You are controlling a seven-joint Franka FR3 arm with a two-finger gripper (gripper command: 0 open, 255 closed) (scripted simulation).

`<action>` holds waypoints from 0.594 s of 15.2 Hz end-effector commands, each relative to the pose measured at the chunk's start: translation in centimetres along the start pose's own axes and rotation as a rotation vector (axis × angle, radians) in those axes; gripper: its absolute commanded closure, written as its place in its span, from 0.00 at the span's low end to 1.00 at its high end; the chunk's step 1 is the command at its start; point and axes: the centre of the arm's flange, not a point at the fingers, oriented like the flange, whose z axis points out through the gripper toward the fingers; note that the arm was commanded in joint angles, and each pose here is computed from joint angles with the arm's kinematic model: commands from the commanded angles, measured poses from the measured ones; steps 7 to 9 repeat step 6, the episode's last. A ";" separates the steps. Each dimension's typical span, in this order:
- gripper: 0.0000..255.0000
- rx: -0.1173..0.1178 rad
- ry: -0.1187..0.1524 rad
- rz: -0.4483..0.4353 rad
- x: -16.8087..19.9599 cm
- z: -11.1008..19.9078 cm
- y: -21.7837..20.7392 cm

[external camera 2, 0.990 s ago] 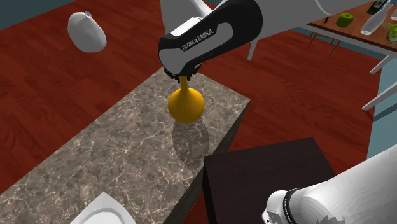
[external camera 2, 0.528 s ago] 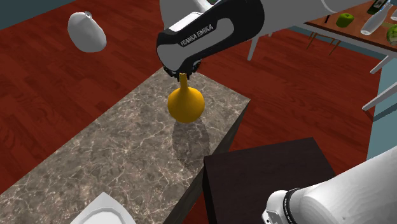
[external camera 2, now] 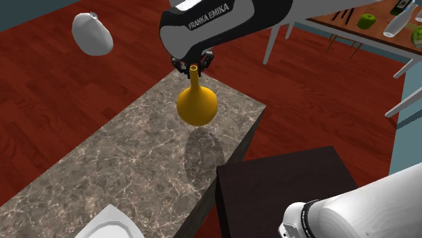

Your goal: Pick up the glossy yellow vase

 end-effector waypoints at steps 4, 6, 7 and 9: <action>1.00 0.001 0.002 0.000 0.5 -2.7 0.0; 1.00 0.001 0.002 0.000 0.5 -2.7 0.0; 1.00 0.001 0.002 0.000 0.5 -2.7 0.0; 1.00 0.001 0.002 0.000 0.5 -2.7 0.0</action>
